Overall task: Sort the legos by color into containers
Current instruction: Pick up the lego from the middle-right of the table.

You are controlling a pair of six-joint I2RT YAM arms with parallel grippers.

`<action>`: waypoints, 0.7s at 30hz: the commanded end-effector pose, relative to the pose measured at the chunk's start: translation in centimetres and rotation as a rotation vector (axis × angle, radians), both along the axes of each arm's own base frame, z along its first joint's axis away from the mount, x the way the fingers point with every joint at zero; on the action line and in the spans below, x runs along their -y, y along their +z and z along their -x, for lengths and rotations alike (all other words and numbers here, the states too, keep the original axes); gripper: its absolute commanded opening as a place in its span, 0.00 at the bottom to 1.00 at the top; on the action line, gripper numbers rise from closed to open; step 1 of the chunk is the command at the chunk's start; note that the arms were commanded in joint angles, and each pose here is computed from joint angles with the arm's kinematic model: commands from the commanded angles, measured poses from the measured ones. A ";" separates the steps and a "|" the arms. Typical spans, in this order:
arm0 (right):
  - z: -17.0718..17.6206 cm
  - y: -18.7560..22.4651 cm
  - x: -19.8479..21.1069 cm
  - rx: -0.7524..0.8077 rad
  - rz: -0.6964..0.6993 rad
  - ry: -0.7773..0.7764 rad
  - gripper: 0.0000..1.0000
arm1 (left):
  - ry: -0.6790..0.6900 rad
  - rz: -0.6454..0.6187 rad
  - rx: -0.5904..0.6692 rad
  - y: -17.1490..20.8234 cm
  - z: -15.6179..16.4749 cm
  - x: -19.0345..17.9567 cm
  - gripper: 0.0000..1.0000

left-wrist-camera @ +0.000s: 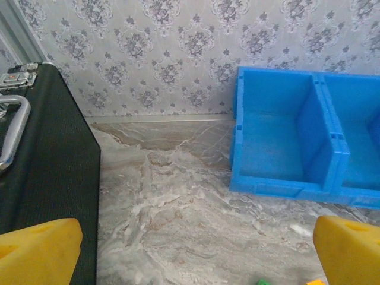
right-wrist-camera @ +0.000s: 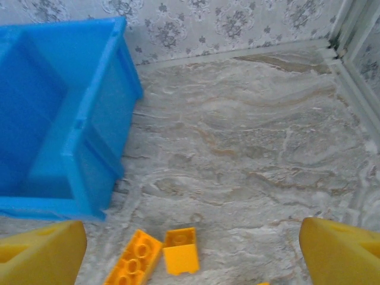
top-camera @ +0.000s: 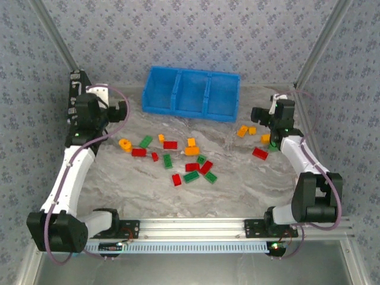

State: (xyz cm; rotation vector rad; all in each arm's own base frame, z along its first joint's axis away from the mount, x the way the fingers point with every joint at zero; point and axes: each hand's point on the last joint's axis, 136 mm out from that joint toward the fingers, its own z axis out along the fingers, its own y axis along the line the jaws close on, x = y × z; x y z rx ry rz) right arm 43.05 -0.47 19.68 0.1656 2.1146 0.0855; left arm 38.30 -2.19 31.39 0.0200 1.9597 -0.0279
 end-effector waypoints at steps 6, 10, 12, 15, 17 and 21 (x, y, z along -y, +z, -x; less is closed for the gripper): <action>2.6 -4.6 -4.5 -0.370 -0.271 -0.041 0.84 | -0.146 0.018 -0.134 0.2 4.4 2.4 1.00; 2.6 -6.7 -6.4 -0.462 -0.344 -0.050 0.79 | -0.185 0.014 -0.159 -0.1 5.6 2.9 1.00; 2.3 -7.9 -7.0 -0.499 -0.336 -0.065 0.78 | -0.192 0.012 -0.154 -0.2 6.0 3.0 1.00; 1.4 -9.3 -7.7 -0.529 -0.317 -0.075 0.77 | -0.197 0.009 -0.135 -0.2 6.6 3.0 1.00; 0.8 -10.5 -8.1 -0.548 -0.290 -0.085 0.77 | -0.201 0.003 -0.124 -0.1 7.0 3.0 1.00; -0.1 -12.5 -7.9 -0.588 -0.232 -0.126 0.77 | -0.200 -0.008 -0.120 0.1 7.4 2.9 1.00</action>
